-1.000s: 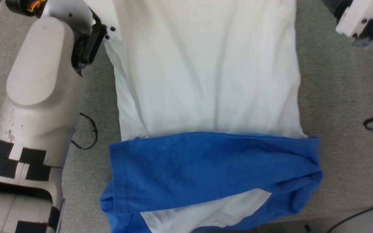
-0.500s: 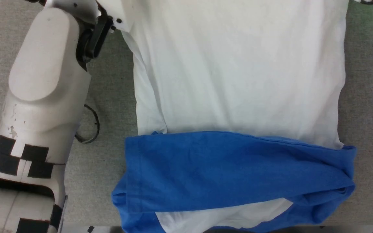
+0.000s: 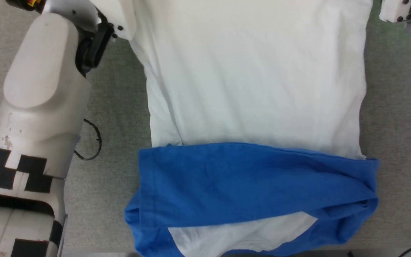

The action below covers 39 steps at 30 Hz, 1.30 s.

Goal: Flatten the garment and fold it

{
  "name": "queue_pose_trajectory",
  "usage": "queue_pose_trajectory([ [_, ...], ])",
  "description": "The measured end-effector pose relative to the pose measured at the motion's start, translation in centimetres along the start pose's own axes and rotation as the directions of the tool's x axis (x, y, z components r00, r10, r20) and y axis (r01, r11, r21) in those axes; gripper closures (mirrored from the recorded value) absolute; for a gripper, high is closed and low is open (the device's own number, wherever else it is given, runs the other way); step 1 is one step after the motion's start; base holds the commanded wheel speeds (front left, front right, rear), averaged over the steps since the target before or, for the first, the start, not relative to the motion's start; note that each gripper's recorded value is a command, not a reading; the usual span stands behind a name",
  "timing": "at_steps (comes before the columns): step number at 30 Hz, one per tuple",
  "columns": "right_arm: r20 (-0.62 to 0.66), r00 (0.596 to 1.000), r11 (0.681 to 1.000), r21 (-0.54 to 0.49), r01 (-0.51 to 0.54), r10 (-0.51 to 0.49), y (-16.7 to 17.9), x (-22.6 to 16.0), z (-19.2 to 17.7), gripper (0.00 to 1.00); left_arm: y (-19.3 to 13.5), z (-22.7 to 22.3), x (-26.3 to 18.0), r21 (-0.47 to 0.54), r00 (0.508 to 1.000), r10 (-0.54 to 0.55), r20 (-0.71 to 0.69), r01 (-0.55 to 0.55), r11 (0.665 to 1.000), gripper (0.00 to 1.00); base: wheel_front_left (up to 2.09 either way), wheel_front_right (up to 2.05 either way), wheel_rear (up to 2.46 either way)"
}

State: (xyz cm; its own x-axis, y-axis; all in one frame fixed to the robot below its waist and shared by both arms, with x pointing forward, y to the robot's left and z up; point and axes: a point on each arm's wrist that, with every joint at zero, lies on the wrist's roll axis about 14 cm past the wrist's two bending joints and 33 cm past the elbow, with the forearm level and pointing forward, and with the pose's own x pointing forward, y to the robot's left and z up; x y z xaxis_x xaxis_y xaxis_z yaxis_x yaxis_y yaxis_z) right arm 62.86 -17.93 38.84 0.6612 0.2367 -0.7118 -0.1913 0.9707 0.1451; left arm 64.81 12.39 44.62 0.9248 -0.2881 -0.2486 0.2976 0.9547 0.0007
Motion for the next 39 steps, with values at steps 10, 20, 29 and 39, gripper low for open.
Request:
queue_pose_trajectory([
  [10, 0.517, 0.855, 0.987, -0.111, 0.113, -0.04, -0.4, -8.7, 12.5, 1.0, 1.4, 11.5, -2.2, 0.053, 0.955, 0.037, 0.293, -0.055, 0.997, 1.0, 0.0, 0.0, 0.0],
  [20, 0.675, 0.736, 0.975, -0.186, 0.118, 0.04, 2.5, -14.6, 13.4, 1.0, 1.4, 12.8, -6.8, -0.055, 0.921, 0.078, 0.381, -0.061, 0.997, 1.0, 0.0, 0.0, 0.0],
  [29, 0.547, 0.828, 0.979, -0.202, -0.018, 0.128, 5.2, -15.3, 0.2, 1.0, 0.1, 2.0, -15.4, -0.146, 0.958, 0.153, 0.244, -0.12, 0.982, 1.0, 0.0, 0.0, 0.0],
  [39, 0.476, 0.877, 0.998, -0.035, -0.055, 0.065, 4.0, -19.4, -10.5, 1.0, -5.7, -5.3, -24.0, -0.226, 0.993, 0.115, 0.038, -0.104, 0.969, 1.0, 0.0, 0.0, 0.0],
])
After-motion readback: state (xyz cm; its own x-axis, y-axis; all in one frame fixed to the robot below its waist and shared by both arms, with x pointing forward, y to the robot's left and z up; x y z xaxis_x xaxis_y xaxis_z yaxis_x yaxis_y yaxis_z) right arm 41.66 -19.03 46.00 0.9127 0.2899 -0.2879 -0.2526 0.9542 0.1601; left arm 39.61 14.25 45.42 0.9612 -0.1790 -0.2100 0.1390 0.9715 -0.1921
